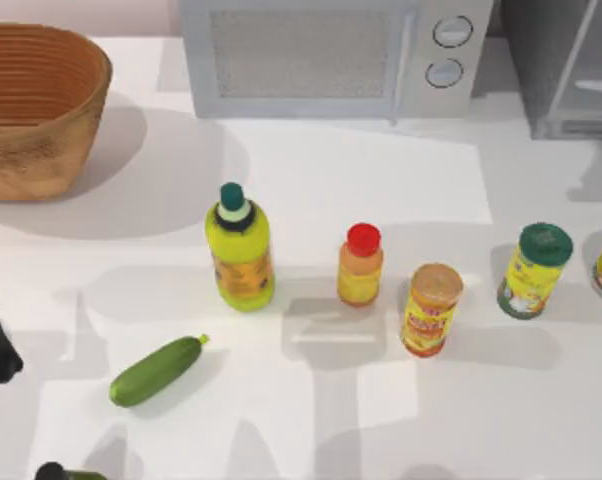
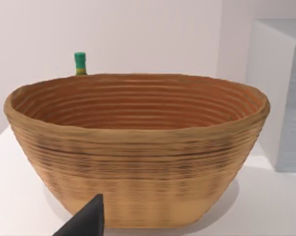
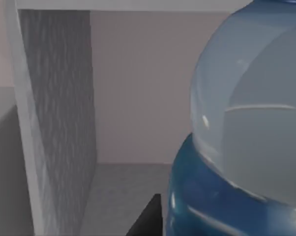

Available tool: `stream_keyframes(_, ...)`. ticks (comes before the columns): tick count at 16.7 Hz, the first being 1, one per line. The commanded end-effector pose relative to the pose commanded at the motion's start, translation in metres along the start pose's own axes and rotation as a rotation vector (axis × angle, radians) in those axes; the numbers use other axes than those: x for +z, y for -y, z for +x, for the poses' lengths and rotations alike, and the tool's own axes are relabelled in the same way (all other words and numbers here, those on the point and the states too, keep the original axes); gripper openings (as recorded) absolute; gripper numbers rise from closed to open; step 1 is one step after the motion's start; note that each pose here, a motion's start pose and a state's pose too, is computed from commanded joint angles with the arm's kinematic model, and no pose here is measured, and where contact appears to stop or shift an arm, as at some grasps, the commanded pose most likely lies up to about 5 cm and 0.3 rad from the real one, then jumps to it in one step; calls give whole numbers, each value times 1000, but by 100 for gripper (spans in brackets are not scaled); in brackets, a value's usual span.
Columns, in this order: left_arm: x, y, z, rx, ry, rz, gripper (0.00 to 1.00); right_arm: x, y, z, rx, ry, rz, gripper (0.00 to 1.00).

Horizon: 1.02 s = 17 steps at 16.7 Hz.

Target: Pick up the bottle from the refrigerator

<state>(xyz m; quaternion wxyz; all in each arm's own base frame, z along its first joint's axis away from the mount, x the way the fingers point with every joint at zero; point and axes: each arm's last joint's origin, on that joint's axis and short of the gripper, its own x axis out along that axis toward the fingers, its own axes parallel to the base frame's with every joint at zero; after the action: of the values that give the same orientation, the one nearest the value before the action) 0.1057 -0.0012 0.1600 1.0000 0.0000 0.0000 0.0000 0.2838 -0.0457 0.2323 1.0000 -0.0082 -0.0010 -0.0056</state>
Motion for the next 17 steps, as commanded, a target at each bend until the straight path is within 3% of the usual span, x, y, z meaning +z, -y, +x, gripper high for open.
stream_keyframes(4,0,0,0,0,0,0,100,19,-22,-79,-1,48,-5,0)
stream_keyframes(9,0,0,0,0,0,0,100,-10,-37,-154,3,79,3,0)
stream_keyframes(17,0,0,0,0,0,0,100,-71,-44,-179,11,-2,16,0)
